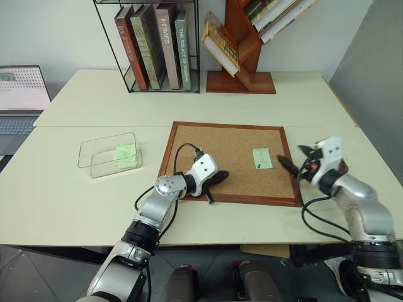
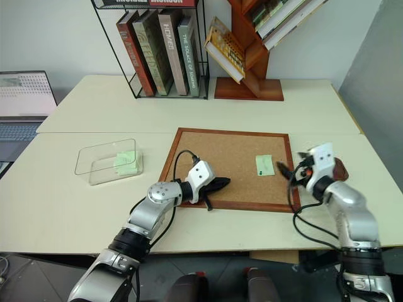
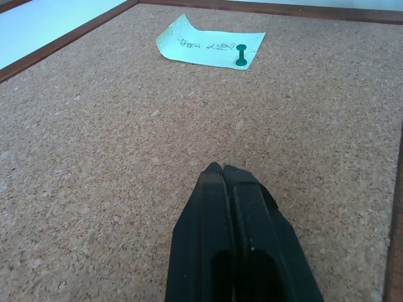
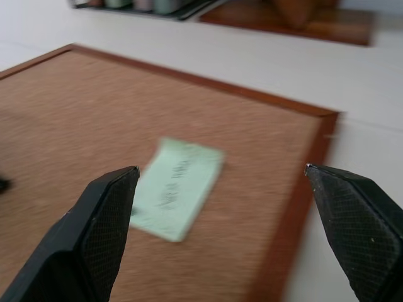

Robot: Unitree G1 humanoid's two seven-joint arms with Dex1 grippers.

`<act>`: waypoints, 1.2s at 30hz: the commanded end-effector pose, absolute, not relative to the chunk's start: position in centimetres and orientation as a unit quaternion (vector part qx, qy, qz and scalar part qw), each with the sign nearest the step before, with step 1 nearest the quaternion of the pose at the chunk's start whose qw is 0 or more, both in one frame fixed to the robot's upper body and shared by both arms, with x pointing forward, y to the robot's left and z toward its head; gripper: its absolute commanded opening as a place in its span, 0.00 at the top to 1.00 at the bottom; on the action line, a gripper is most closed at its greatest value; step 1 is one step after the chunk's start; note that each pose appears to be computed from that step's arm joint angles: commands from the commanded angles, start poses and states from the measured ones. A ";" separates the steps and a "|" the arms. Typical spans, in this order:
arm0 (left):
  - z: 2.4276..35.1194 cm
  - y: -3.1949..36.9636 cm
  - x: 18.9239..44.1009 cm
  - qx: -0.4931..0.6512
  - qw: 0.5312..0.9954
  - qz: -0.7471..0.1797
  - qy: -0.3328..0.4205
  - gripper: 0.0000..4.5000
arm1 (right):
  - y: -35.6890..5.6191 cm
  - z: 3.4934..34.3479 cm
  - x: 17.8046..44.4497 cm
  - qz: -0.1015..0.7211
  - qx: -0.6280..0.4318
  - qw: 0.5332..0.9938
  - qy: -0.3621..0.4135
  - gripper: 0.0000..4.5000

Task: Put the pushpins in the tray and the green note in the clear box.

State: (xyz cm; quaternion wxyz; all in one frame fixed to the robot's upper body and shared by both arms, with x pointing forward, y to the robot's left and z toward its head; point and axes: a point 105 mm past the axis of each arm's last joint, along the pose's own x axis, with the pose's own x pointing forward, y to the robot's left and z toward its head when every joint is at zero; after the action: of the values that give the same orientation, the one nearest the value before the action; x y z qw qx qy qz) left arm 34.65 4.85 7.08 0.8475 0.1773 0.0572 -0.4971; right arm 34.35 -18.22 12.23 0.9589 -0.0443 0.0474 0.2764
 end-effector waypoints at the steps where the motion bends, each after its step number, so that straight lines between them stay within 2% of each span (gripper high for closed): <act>1: 4.1 5.1 33.7 0.187 0.836 -0.504 0.112 1.00 | -15.7 12.1 34.1 0.329 -0.079 0.940 0.039 0.01; 8: 4.1 5.4 33.7 0.188 0.837 -0.502 0.113 1.00 | -14.6 10.8 35.1 0.334 -0.087 0.937 0.046 0.01; 12: 4.1 5.5 33.7 0.188 0.838 -0.500 0.113 1.00 | -14.5 10.2 35.6 0.327 -0.087 0.940 0.051 0.14; 13: 4.1 5.5 33.7 0.188 0.838 -0.500 0.113 1.00 | -14.5 10.1 35.7 0.326 -0.087 0.940 0.051 0.22; 16: 4.0 5.6 33.6 0.189 0.838 -0.500 0.114 1.00 | -14.5 9.9 35.7 0.325 -0.086 0.940 0.051 0.34; 21: 4.0 5.6 33.6 0.190 0.837 -0.500 0.114 1.00 | -14.5 9.6 35.9 0.323 -0.090 0.940 0.055 0.61; 25: 4.0 5.7 33.5 0.190 0.837 -0.500 0.114 1.00 | -14.4 9.6 35.8 0.324 -0.090 0.940 0.053 0.74; 28: 4.0 5.7 33.5 0.189 0.838 -0.499 0.115 1.00 | -14.2 9.7 35.8 0.327 -0.087 0.940 0.049 0.89; 31: 4.0 5.7 33.5 0.189 0.838 -0.499 0.115 1.00 | -14.0 9.9 35.8 0.329 -0.086 0.939 0.044 0.98; 36: 4.0 5.7 33.5 0.187 0.838 -0.499 0.116 1.00 | -13.5 11.6 35.5 0.343 -0.103 0.933 0.015 0.98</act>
State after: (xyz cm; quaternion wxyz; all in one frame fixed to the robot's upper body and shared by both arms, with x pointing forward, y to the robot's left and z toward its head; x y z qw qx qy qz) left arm 34.48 5.07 7.14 0.8472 0.1812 0.0555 -0.4963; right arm 35.44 -14.43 8.26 0.9391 -0.0809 0.0764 0.3251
